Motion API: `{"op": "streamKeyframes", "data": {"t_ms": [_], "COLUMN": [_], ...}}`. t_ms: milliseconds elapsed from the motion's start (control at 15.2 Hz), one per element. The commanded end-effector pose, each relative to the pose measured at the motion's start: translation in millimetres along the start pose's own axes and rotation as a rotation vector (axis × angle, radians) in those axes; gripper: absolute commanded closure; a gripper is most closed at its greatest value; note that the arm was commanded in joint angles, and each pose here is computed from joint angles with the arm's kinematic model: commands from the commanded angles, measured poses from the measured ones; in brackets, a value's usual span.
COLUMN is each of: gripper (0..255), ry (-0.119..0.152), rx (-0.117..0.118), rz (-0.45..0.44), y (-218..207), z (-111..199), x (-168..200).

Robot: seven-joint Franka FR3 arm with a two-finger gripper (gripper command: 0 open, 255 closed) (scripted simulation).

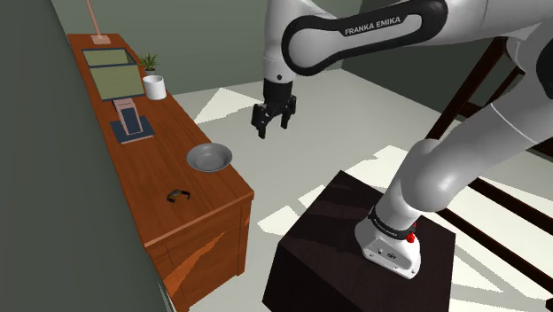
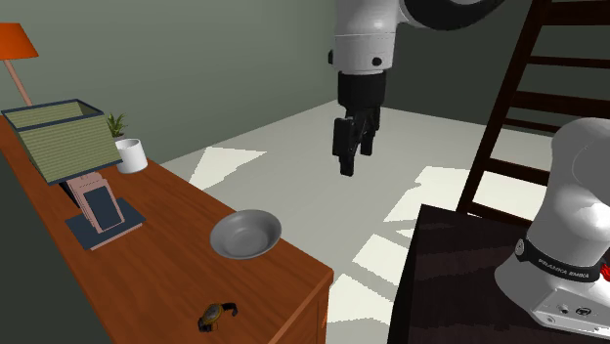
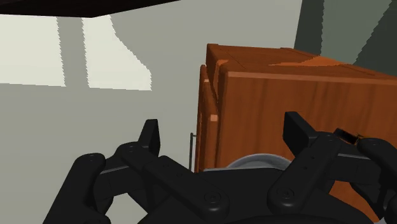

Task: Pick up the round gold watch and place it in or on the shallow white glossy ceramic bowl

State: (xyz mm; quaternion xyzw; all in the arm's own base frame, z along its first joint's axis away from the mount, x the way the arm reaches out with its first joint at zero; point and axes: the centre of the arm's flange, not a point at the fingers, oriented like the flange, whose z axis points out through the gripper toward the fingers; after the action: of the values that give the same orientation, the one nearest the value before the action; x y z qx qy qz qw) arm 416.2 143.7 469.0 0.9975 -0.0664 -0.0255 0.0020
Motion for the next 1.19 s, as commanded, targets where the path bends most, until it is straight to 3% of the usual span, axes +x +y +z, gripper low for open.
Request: {"op": "streamKeyframes", "data": {"t_ms": [0, 1122], "gripper": [0, 0], "ry": [0.005, 0.04], "rx": [0.002, 0.012], "rz": [0.001, 0.008], "y": [-18.7, -184.3], "z": [12.8, 126.5], "x": [10.6, 103.0]}}
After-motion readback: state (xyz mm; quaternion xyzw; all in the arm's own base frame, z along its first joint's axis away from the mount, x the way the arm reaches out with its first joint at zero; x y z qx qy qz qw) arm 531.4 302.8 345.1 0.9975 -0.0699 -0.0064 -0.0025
